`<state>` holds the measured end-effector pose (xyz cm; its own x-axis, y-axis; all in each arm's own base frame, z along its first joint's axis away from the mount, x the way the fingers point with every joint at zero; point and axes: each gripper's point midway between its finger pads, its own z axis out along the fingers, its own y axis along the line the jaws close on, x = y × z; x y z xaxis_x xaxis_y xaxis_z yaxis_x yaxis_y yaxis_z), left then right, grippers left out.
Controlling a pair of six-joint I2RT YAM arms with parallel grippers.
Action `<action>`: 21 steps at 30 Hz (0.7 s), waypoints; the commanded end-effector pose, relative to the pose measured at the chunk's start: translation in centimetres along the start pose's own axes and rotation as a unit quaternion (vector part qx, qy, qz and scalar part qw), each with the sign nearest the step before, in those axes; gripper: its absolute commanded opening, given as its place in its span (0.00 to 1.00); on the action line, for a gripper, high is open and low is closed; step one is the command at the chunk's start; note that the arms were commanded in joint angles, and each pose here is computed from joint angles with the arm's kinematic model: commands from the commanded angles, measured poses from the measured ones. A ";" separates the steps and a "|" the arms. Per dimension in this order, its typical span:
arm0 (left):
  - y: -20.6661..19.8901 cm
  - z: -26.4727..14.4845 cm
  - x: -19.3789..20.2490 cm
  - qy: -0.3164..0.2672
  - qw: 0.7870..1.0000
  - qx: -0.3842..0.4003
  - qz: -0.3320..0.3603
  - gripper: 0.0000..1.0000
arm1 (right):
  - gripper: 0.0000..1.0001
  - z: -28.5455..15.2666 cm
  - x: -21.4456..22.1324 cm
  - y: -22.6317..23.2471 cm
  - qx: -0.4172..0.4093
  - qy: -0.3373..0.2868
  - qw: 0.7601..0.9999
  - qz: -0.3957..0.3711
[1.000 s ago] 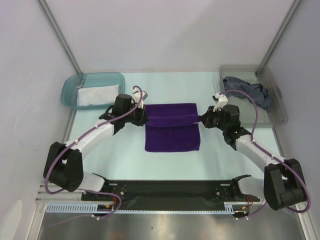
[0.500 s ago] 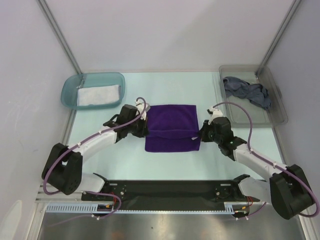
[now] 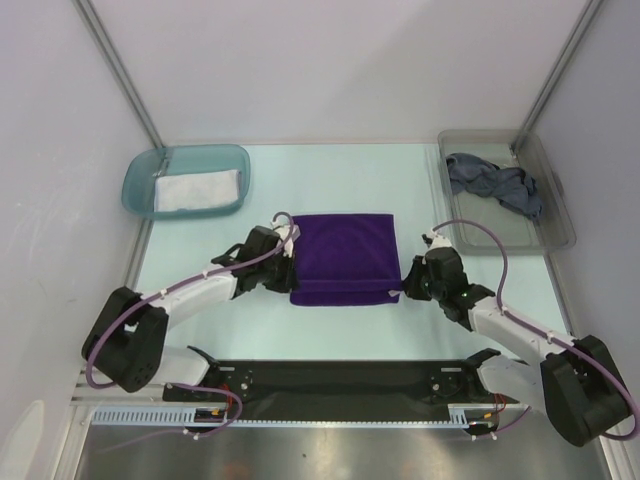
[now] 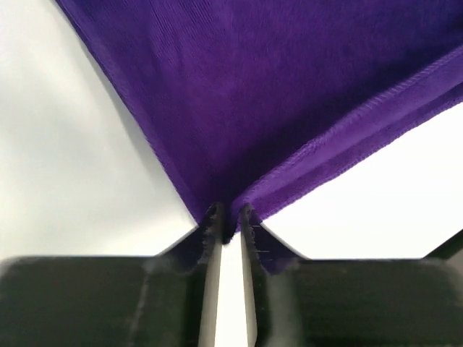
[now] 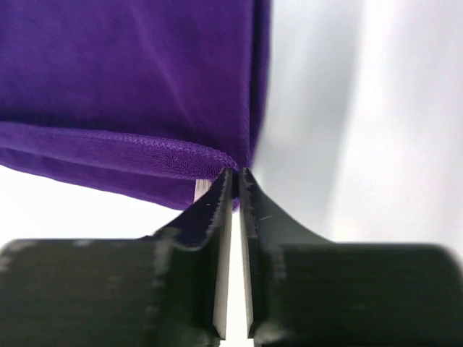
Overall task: Fold and stack the towels
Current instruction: Fold the towel
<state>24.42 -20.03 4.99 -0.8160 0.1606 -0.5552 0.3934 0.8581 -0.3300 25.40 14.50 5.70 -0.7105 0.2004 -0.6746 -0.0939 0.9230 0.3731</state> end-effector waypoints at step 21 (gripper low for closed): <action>-0.8 -0.3 -1.5 -0.014 0.996 -0.046 -0.068 0.48 | 0.37 0.5 -1.3 1.1 0.009 0.046 0.998 0.048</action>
<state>24.04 -19.32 5.35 -0.8561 0.0810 -0.5104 0.2551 0.9251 -0.2812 26.09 14.74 6.88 -0.7703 0.2623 -0.5812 0.0097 0.9162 0.4006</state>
